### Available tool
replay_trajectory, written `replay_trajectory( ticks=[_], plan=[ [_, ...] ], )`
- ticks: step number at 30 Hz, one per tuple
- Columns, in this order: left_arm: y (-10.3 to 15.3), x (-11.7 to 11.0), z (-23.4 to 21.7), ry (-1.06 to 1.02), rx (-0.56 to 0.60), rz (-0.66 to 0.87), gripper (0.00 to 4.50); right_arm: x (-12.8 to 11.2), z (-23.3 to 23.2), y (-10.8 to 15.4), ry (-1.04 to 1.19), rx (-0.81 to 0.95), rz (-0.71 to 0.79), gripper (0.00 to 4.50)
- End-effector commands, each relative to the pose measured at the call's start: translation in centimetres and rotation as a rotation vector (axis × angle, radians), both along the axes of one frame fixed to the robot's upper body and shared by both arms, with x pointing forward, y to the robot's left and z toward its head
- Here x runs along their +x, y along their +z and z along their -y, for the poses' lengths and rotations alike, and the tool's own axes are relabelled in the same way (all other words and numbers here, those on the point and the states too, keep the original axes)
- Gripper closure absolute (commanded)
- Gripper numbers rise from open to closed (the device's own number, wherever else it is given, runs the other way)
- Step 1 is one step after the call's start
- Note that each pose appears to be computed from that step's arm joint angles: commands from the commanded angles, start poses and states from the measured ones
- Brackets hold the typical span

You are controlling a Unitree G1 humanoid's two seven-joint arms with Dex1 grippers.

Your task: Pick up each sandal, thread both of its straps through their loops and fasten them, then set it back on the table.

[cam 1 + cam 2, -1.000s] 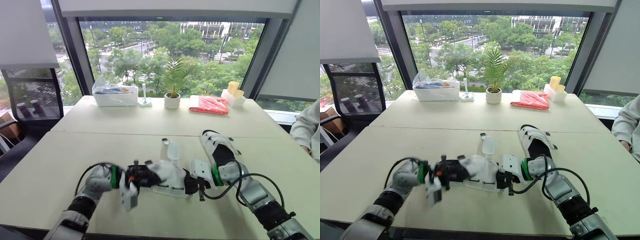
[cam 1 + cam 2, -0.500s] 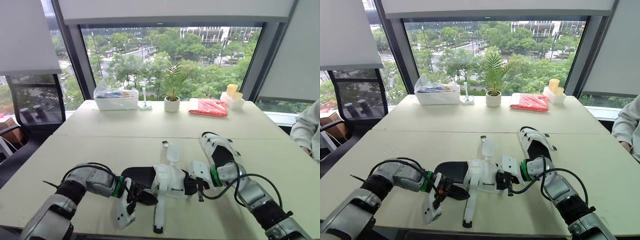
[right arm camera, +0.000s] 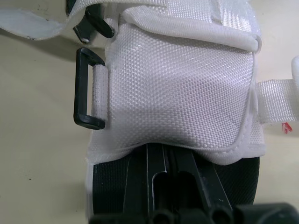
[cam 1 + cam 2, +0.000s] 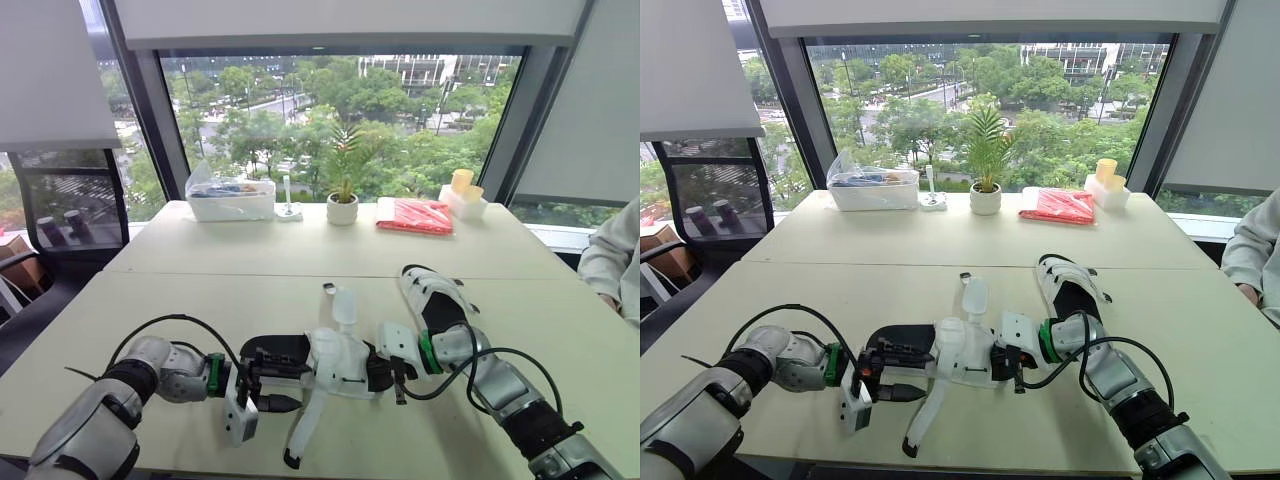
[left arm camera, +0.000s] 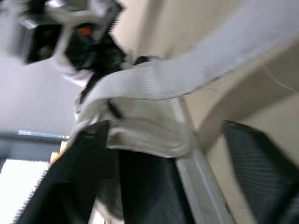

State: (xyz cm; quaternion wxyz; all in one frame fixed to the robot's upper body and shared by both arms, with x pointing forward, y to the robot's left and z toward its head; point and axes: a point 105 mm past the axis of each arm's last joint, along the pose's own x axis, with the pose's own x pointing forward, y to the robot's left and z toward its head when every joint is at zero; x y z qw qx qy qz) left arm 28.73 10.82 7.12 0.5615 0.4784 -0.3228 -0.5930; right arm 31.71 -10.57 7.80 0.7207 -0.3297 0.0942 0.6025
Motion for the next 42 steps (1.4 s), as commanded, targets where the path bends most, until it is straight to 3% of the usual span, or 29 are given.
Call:
replay_trajectory(
  ticks=[1, 4, 8, 13, 17, 19, 28, 35, 38, 42],
  plan=[
    [-2.0, 0.4, -1.2, 0.129, 0.035, -0.176, 0.2, -0.4, 0.6, -2.2, -0.027, -0.062, -0.065, 4.5],
    [-2.3, 1.8, -2.2, 0.285, 0.065, -0.353, 0.2, -0.4, 0.7, -2.2, -0.024, -0.067, -0.068, 4.5],
    [-0.6, 3.6, -2.6, 0.394, 0.006, -0.69, 0.2, -0.4, 0.7, -2.2, -0.021, -0.069, -0.068, 4.5],
    [2.3, 4.4, -4.4, 0.313, -0.108, -1.289, 0.2, -0.4, 0.6, -2.2, -0.015, -0.069, -0.072, 4.5],
    [3.7, 4.6, -4.8, 0.303, -0.179, -1.608, 0.2, -0.4, 0.6, -2.3, -0.007, -0.072, -0.074, 4.5],
    [3.6, 4.4, -4.4, 0.302, -0.159, -1.706, 0.2, -0.4, 0.6, -2.3, -0.004, -0.072, -0.075, 4.5],
    [2.2, 2.8, -0.5, 0.159, -0.029, -1.824, 0.2, -0.3, 0.5, -2.3, 0.0, -0.076, -0.071, 4.5],
    [-0.5, 0.8, -1.3, 0.185, 0.08, -1.893, 0.2, -0.5, 0.4, -2.3, -0.001, -0.073, -0.074, 4.5],
    [0.4, 1.5, -1.5, 0.161, -0.012, -1.858, 0.2, -0.5, 0.3, -2.3, -0.003, -0.07, -0.075, 4.5],
    [6.2, 5.4, -1.2, 0.123, -0.297, -1.652, 0.2, -0.7, 0.3, -2.3, -0.002, -0.068, -0.078, 4.5]
  ],
)
